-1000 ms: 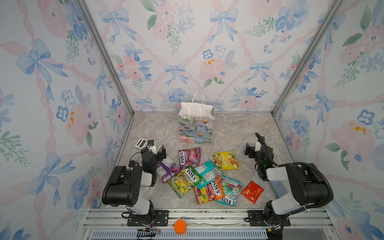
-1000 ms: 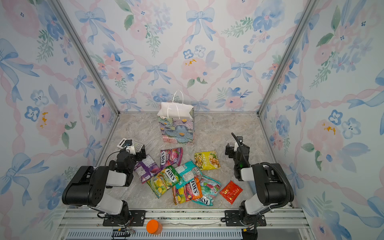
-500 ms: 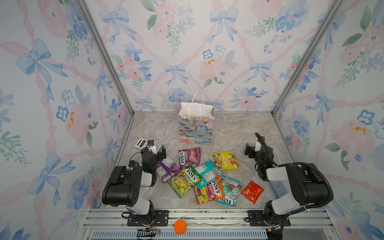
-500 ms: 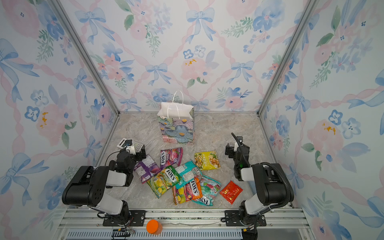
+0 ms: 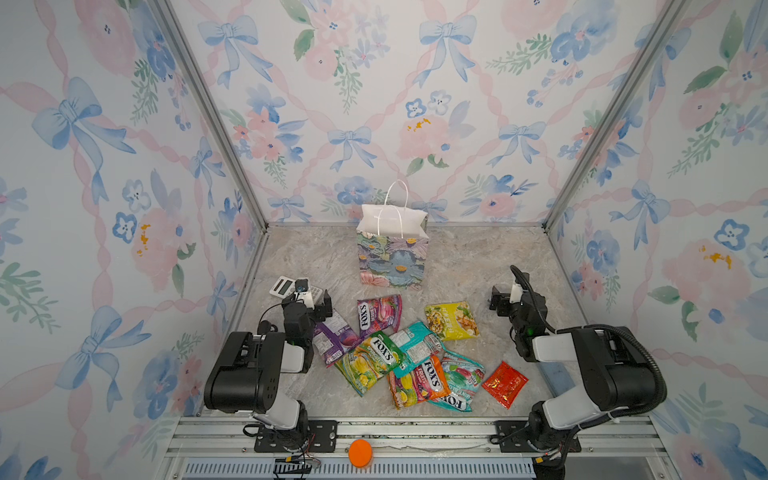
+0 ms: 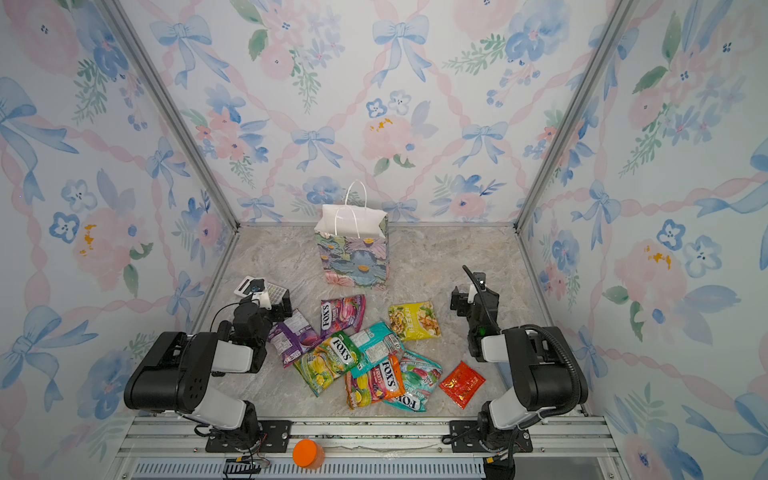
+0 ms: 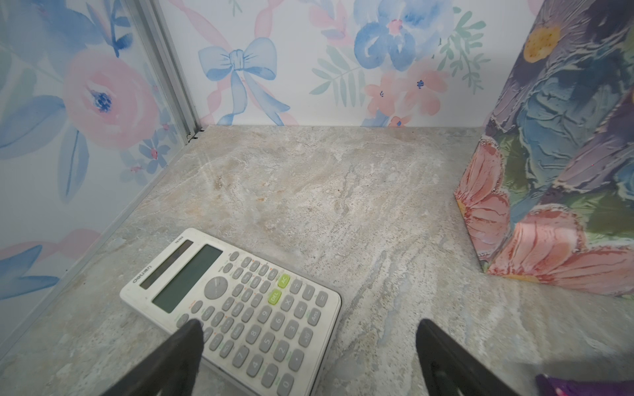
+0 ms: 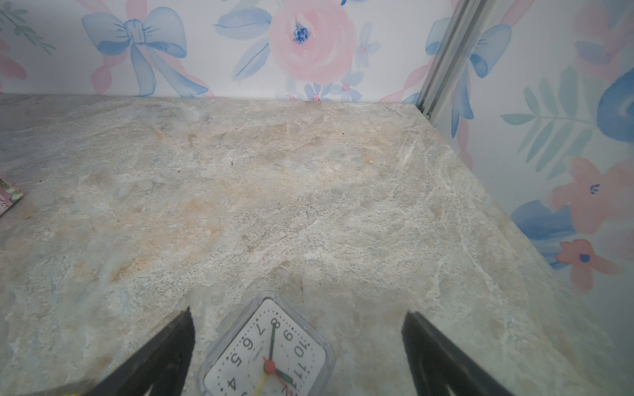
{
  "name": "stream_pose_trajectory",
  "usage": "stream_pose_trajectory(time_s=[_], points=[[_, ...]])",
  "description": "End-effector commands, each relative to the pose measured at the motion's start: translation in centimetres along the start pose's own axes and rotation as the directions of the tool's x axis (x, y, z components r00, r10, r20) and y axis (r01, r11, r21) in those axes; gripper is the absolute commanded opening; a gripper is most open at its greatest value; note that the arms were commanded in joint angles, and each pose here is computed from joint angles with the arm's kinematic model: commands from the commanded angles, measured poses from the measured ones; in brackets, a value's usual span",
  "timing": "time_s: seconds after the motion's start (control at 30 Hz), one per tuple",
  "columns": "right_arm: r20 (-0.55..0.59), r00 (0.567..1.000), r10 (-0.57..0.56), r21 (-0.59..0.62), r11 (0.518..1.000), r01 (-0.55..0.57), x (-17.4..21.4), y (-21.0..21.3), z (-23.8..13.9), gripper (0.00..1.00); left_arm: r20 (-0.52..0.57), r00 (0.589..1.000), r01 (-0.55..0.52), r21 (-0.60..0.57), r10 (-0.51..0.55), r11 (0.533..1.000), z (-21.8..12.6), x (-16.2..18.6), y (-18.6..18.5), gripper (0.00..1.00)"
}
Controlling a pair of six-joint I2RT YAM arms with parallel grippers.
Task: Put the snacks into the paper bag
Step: 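Raise both grippers from rest toward the floral paper bag, then grasp the bag's top edge with the left gripper while the right hovers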
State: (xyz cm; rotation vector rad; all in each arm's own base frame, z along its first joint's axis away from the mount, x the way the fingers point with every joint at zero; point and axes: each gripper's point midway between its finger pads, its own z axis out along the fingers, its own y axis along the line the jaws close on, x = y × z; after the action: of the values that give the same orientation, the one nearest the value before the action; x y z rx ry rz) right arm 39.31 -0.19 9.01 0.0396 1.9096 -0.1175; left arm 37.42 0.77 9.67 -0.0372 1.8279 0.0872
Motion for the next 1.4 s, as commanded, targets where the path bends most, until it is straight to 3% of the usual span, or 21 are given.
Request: stream_pose_trajectory(time_s=[0.0, 0.2, 0.27, 0.37, 0.43, 0.5, 0.57, 0.67, 0.7, 0.77, 0.83, 0.9, 0.97, 1.07, 1.13, 1.23, 1.37], points=[[0.027, 1.000, 0.004, 0.004, 1.000, -0.004, -1.1, 0.0, 0.0, 0.96, 0.033, 0.999, -0.043, 0.027, 0.043, 0.999, 0.1, -1.1, -0.9, 0.98], [-0.030, 1.000, -0.006, 0.005, 1.000, 0.007, -3.2, 0.0, -0.6, 0.97, 0.018, 0.998, -0.053, 0.005, 0.053, 0.999, -0.4, -2.6, -1.0, 0.98], [-0.074, 0.997, 0.010, 0.047, 0.999, -0.007, -4.9, -0.5, -1.0, 0.97, 0.002, 1.000, -0.021, -0.021, 0.021, 1.000, -0.8, -3.6, -0.6, 0.98], [-0.097, 0.993, 0.060, 0.092, 0.994, -0.051, -8.1, -0.6, -1.6, 0.96, 0.059, 0.996, 0.071, -0.025, -0.070, 0.997, -2.2, -6.7, -0.2, 0.98], [-0.037, 0.988, 0.150, 0.074, 0.986, -0.147, -11.4, -0.2, -2.3, 0.96, 0.116, 0.986, 0.123, -0.010, -0.121, 0.992, -3.1, -8.9, -0.1, 0.98], [0.035, 0.926, 0.376, 0.090, 0.922, -0.377, -12.7, -1.5, -2.8, 0.96, 0.177, 0.967, 0.187, 0.002, -0.184, 0.982, -4.0, -11.2, 0.1, 0.98], [0.030, 0.893, 0.448, 0.004, 0.894, -0.449, -12.2, -1.6, -2.3, 0.96, 0.235, 0.913, 0.358, -0.065, -0.334, 0.931, -5.0, -12.7, 2.2, 0.98], [0.011, 0.837, 0.547, -0.125, 0.832, -0.541, -11.5, -1.5, -1.1, 0.97, 0.253, 0.858, 0.492, -0.152, -0.448, 0.857, -5.8, -12.2, 4.3, 0.98], [-0.006, 0.835, 0.550, -0.136, 0.827, -0.546, -11.3, -1.4, -1.0, 0.97, 0.250, 0.855, 0.494, -0.130, -0.454, 0.860, -5.9, -12.3, 4.1, 0.98], [-0.061, 0.870, 0.489, -0.074, 0.867, -0.492, -10.5, -1.3, -1.1, 0.97, 0.223, 0.858, 0.489, -0.076, -0.463, 0.869, -6.0, -12.7, 3.2, 0.98], [-0.079, 0.934, 0.348, 0.058, 0.937, -0.344, -10.9, -1.3, -2.0, 0.97, 0.180, 0.870, 0.478, -0.071, -0.460, 0.876, -5.9, -12.7, 2.8, 0.98], [-0.040, 0.972, 0.232, 0.141, 0.964, -0.225, -12.3, -0.8, -3.2, 0.96, 0.145, 0.879, 0.468, -0.082, -0.454, 0.880, -5.9, -12.8, 2.7, 0.98], [0.007, 0.949, 0.315, 0.194, 0.931, -0.310, -12.1, -1.6, -3.7, 0.97, 0.139, 0.880, 0.465, -0.057, -0.454, 0.884, -6.0, -13.6, 2.3, 0.98], [-0.069, 0.913, 0.402, 0.022, 0.916, -0.401, -10.4, -1.1, -2.3, 0.97, 0.153, 0.878, 0.460, 0.000, -0.454, 0.888, -6.2, -15.7, 1.7, 0.97], [-0.094, 0.892, 0.442, -0.019, 0.895, -0.446, -9.8, -1.1, -2.1, 0.96, 0.144, 0.884, 0.445, 0.030, -0.445, 0.895, -6.3, -17.3, 1.2, 0.96], [-0.125, 0.910, 0.396, -0.007, 0.917, -0.400, -10.1, -0.5, -2.5, 0.96, 0.098, 0.902, 0.416, 0.061, -0.420, 0.907, -5.7, -19.9, 0.3, 0.95], [-0.200, 0.935, 0.293, -0.020, 0.953, -0.303, -10.2, 1.5, -3.0, 0.97, -0.074, 0.939, 0.343, 0.147, -0.336, 0.928, -3.5, -21.7, -2.6, 0.91]])
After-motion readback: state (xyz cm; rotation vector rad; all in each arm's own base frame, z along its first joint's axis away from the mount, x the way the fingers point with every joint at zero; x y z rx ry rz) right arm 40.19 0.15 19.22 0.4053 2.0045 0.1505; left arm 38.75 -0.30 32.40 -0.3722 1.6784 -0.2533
